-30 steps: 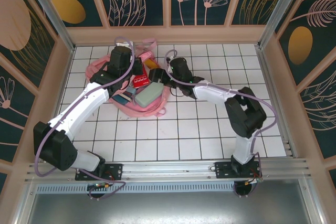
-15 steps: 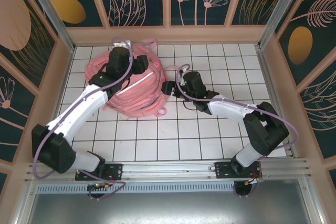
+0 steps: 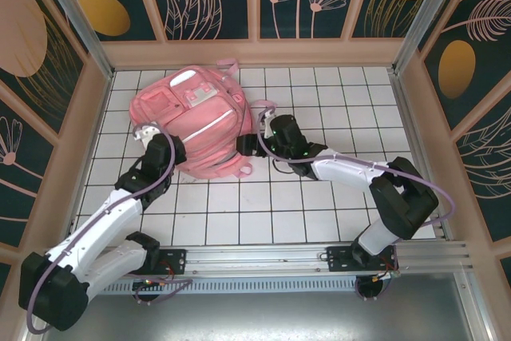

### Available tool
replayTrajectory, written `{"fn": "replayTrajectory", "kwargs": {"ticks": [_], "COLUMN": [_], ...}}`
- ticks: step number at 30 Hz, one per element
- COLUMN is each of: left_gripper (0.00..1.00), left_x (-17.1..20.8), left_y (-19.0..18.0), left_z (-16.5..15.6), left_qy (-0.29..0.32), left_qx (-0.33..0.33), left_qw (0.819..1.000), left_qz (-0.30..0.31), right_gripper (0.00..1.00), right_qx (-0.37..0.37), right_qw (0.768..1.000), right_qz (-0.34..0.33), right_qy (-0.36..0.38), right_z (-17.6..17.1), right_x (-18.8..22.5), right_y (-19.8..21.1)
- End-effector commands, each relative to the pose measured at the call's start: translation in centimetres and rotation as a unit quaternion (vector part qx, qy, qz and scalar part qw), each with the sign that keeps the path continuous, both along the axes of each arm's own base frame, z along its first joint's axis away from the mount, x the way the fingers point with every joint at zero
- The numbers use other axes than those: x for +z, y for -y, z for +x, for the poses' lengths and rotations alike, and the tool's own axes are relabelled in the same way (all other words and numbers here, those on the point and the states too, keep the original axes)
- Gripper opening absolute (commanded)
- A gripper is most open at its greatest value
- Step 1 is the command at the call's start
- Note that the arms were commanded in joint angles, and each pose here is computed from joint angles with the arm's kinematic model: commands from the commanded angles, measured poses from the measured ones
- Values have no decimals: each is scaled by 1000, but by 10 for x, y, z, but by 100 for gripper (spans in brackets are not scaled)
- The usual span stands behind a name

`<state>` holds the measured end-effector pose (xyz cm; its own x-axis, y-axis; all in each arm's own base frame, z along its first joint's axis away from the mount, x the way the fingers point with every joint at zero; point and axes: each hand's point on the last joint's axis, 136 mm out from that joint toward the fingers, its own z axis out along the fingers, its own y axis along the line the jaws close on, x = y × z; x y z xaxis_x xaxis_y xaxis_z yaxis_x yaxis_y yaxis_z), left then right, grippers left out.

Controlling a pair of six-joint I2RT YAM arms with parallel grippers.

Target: Pack books, pencil case, and school supplies into a backpack

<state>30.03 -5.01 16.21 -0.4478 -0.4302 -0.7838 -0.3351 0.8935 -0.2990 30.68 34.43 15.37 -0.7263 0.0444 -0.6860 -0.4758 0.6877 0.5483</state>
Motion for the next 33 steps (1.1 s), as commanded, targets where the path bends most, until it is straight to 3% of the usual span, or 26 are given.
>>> {"fn": "replayTrajectory", "kwargs": {"ticks": [1, 5, 13, 19, 27, 33], "left_gripper": [46, 46, 46, 46, 49, 47], "left_x": [-29, -68, -103, -117, -124, -128], "left_y": [-18, -39, -61, -72, -47, -32], "left_z": [0, 5, 13, 14, 24, 22], "left_qy": [-15, -56, -57, -49, -39, -43], "left_qx": [43, 69, 91, 103, 35, 1], "left_qw": [998, 993, 976, 968, 958, 950], "left_qz": [-38, -79, -188, -226, -283, -309], "right_gripper": [84, 84, 84, 84, 83, 83], "right_qx": [34, 52, 67, 78, 81, 3], "right_qw": [999, 998, 997, 997, 995, 996], "right_qz": [5, 3, 5, 4, -32, -71], "right_qy": [36, 39, 27, 8, -40, -52], "right_z": [-10, -18, -26, -31, -27, 6], "right_x": [19, 15, 1, -15, -63, -84], "right_y": [-21, -34, -39, -44, -58, -30]}}
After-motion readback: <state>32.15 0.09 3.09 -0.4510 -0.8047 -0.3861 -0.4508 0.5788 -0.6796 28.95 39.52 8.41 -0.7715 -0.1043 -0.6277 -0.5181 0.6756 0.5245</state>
